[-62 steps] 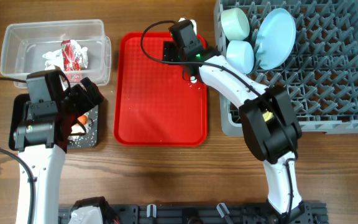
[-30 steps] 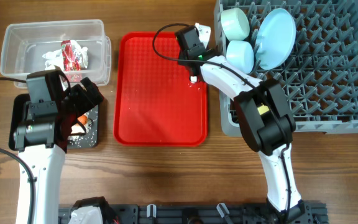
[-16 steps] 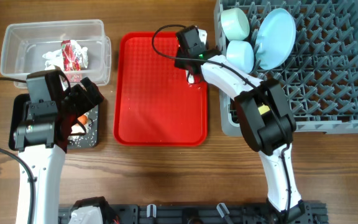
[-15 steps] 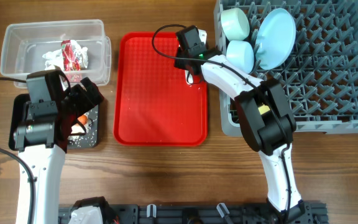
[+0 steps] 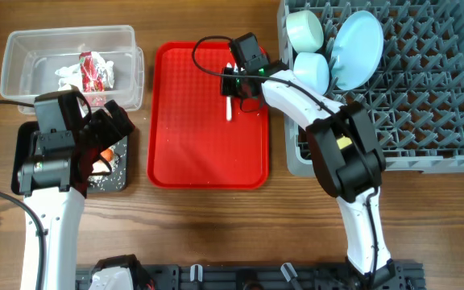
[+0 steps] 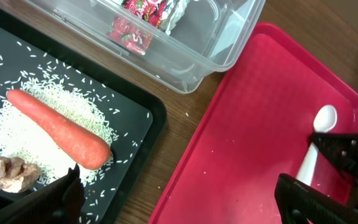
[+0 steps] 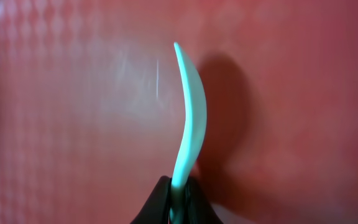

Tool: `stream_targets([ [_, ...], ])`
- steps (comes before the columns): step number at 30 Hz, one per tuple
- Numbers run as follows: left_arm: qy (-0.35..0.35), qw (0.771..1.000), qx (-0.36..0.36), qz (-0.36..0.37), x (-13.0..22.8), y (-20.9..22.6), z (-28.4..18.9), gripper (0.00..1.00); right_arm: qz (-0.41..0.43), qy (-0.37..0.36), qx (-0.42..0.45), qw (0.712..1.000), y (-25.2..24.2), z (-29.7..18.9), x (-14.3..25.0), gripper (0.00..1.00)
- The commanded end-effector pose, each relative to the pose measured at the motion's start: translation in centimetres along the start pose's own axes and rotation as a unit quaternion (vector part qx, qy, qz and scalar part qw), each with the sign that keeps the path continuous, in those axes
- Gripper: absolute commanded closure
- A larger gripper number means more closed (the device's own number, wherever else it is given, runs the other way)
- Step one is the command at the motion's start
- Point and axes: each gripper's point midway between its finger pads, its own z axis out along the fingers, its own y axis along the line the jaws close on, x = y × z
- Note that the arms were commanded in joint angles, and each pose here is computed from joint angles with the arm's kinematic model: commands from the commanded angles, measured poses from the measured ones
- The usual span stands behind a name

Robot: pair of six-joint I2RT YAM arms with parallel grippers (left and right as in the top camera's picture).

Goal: Sort waste into correct bins and load items into the dishwasher rack
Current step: 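Carry the white spoon into the dish rack and release it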

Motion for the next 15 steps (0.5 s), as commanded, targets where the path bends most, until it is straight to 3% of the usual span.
stream_targets([
  [1, -0.009, 1.0, -0.001, -0.003, -0.7, 0.0, -0.3, 0.01, -0.104, -0.028, -0.056, 0.993, 4.1, -7.2, -1.8, 0.96],
  [3, -0.009, 1.0, -0.001, -0.003, -0.7, 0.0, -0.3, 0.0, -0.141, -0.043, -0.061, 0.987, 5.2, -11.3, -2.2, 0.96],
  [5, -0.009, 1.0, -0.001, -0.003, -0.7, 0.0, -0.3, 0.0, -0.194, -0.079, -0.068, 0.975, 6.7, -18.6, -2.6, 0.96],
  [9, -0.009, 1.0, -0.001, -0.003, -0.7, 0.0, -0.3, 0.0, -0.179, -0.187, 0.008, 0.966, 4.3, -31.5, -3.8, 0.96],
  [12, -0.009, 1.0, -0.001, -0.003, -0.7, 0.0, -0.3, 0.0, -0.023, -0.265, 0.136, 0.954, -3.6, -39.9, -3.6, 0.96],
  [15, -0.009, 1.0, -0.001, -0.003, -0.7, 0.0, -0.3, 0.0, 0.163, -0.281, 0.247, 0.913, -12.0, -44.0, -0.8, 0.96],
])
